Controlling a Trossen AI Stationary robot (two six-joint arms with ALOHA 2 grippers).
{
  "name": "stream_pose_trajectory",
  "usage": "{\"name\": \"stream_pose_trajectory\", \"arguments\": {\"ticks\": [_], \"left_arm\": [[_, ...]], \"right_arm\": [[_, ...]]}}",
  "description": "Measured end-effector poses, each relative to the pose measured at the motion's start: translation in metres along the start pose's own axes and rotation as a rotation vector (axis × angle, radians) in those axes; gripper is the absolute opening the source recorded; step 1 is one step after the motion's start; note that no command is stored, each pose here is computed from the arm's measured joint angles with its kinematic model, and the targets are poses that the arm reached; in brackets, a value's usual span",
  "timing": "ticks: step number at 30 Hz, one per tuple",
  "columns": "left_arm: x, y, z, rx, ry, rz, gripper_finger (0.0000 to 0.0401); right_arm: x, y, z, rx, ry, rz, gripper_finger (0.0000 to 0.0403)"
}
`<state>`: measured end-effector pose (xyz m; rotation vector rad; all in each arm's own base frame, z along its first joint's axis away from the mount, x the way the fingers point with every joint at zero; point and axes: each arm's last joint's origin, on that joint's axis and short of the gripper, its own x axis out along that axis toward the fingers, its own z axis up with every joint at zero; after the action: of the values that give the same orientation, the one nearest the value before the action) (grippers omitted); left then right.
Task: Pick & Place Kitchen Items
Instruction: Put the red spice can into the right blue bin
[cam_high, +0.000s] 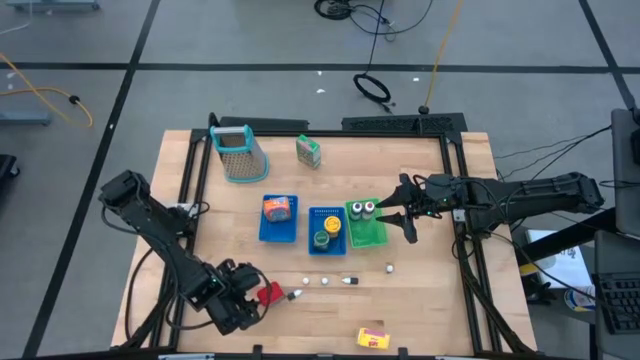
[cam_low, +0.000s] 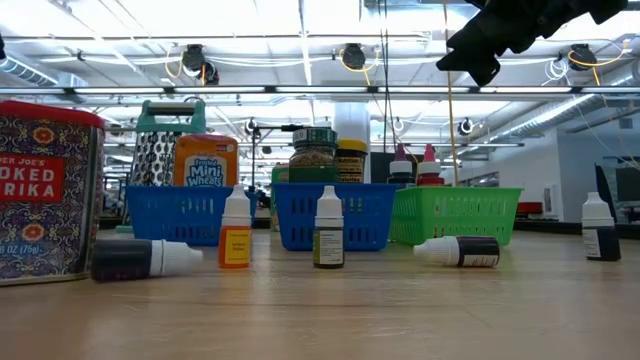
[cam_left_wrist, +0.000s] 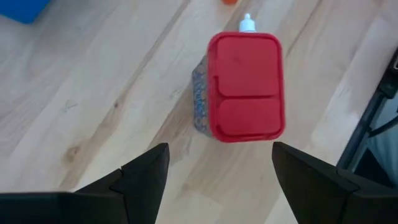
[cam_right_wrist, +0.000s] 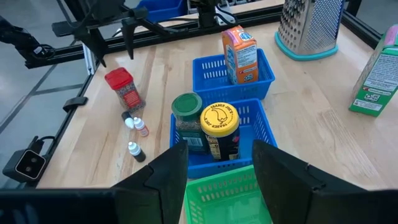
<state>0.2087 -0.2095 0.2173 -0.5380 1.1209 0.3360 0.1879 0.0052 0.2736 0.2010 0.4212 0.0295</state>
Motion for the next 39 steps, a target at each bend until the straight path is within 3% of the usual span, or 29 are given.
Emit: {"name": "stream_pose_trajectory", "arguments": {"ticks": [16,27,39], "left_arm": [[0.005,-0.006,0.012,0.039,-0.1,-0.042,0.0289],[0.041,-0.01,0.018,0.064,0.001,-0.008,0.0289],[0.045,-0.008,0.026,0.075,0.03,-0.016,0.0289]], "right_arm": [[0.0,0.0,0.0,0.0,0.001,0.0,0.0171],[0.003,-0.002,-0.009,0.003,0.02,-0.004,0.0171],[0.009,-0.003,-0.015,0.02,-0.061,0.013,0.0171]]}}
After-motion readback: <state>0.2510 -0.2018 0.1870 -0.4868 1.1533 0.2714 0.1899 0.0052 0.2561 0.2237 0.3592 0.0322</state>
